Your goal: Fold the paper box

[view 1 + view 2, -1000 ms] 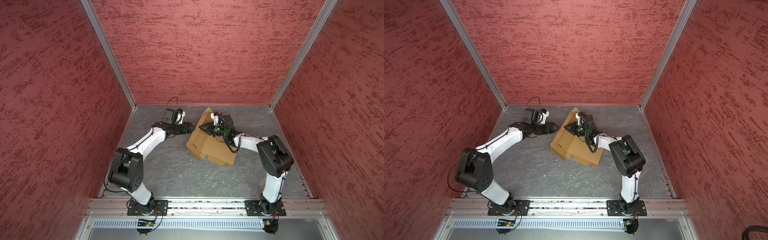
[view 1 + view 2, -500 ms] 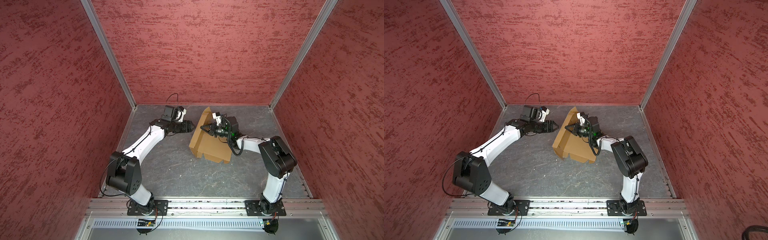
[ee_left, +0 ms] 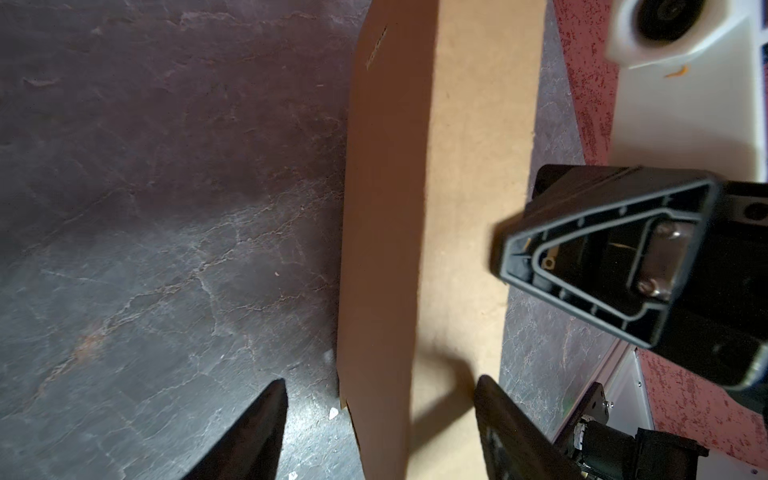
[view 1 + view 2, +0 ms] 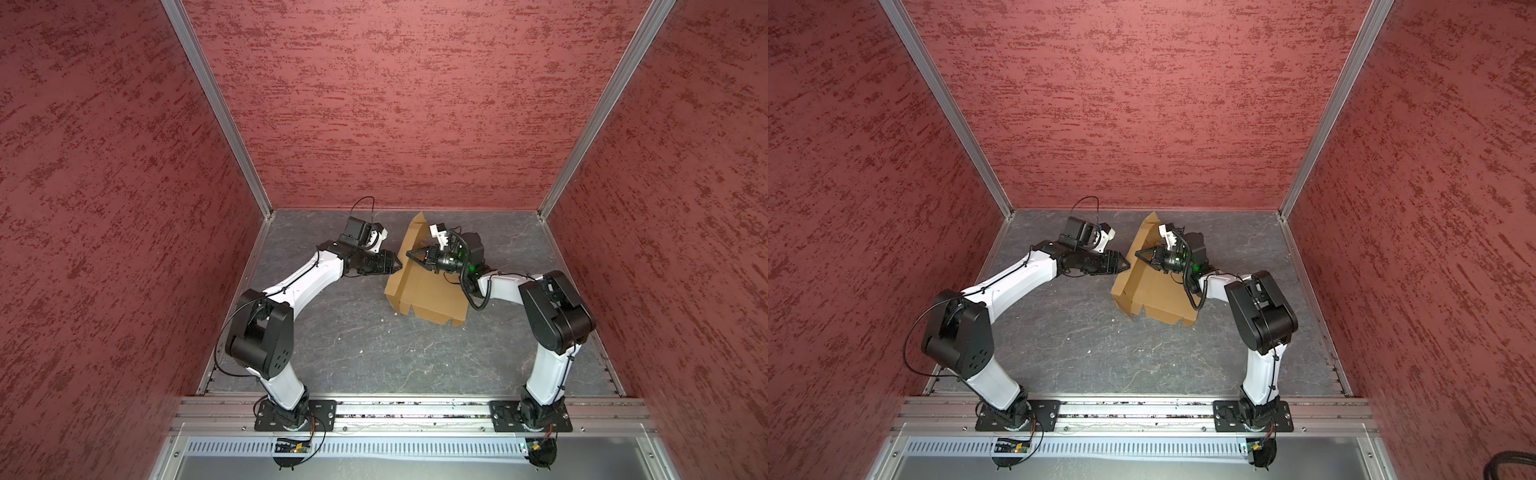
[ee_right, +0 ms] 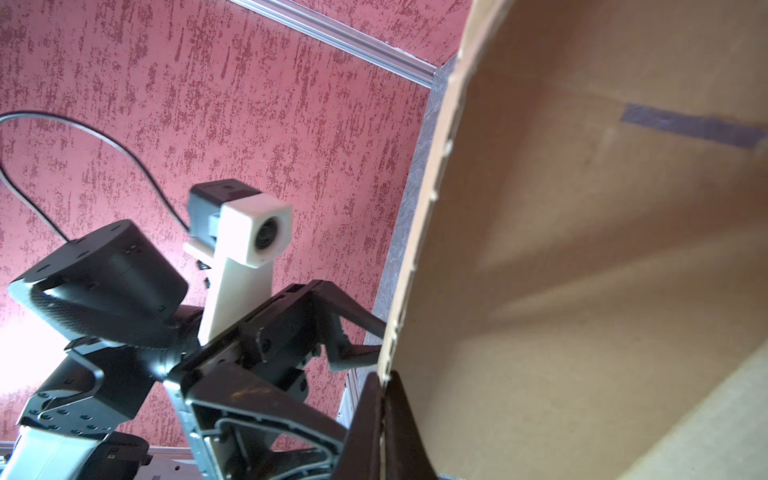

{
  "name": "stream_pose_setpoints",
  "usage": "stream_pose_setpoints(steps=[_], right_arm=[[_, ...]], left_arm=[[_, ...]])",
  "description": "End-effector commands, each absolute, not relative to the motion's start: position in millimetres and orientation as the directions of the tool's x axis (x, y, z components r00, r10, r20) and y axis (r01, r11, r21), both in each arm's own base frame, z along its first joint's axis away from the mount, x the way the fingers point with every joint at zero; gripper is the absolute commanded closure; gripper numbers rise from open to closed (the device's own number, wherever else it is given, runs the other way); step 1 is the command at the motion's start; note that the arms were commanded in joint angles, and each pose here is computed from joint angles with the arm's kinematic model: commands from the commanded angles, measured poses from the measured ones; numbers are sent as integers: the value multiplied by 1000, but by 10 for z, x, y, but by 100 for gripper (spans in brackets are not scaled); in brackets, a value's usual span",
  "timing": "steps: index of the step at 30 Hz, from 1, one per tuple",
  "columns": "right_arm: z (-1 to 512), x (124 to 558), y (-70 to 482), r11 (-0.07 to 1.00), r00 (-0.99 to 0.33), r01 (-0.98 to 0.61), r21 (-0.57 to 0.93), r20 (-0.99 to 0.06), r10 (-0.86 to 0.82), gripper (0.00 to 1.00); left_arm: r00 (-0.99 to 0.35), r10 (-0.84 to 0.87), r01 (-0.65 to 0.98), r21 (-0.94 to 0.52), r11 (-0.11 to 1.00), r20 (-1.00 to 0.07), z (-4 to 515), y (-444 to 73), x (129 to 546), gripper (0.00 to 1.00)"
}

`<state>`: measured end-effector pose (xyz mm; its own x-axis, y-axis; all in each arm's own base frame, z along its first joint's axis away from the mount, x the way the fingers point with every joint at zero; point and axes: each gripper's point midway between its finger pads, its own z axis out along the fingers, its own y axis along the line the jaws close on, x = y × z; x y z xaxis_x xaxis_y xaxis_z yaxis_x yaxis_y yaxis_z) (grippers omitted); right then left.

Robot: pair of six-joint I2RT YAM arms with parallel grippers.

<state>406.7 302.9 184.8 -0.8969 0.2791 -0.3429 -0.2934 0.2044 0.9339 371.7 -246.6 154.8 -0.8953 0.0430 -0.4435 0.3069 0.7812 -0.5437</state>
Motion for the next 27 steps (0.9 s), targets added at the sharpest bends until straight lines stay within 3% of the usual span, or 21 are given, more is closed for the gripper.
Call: stream_pose_setpoints(steps=[1, 14, 27], right_arm=[[1832, 4049, 3038, 186, -896, -318, 929, -359, 262, 93], [1820, 4082, 3034, 192, -896, -308, 932, -352, 272, 94], [1861, 4154, 3049, 190, -893, -301, 934, -347, 288, 93]], left_arm=[[-890, 45, 328, -567, 756, -454, 1602, -2574, 3745, 30], [-890, 93, 358, -557, 750, -446, 1579, -2748, 3654, 32], [-881, 196, 365, -355, 860, -431, 1392, -2720, 3631, 38]])
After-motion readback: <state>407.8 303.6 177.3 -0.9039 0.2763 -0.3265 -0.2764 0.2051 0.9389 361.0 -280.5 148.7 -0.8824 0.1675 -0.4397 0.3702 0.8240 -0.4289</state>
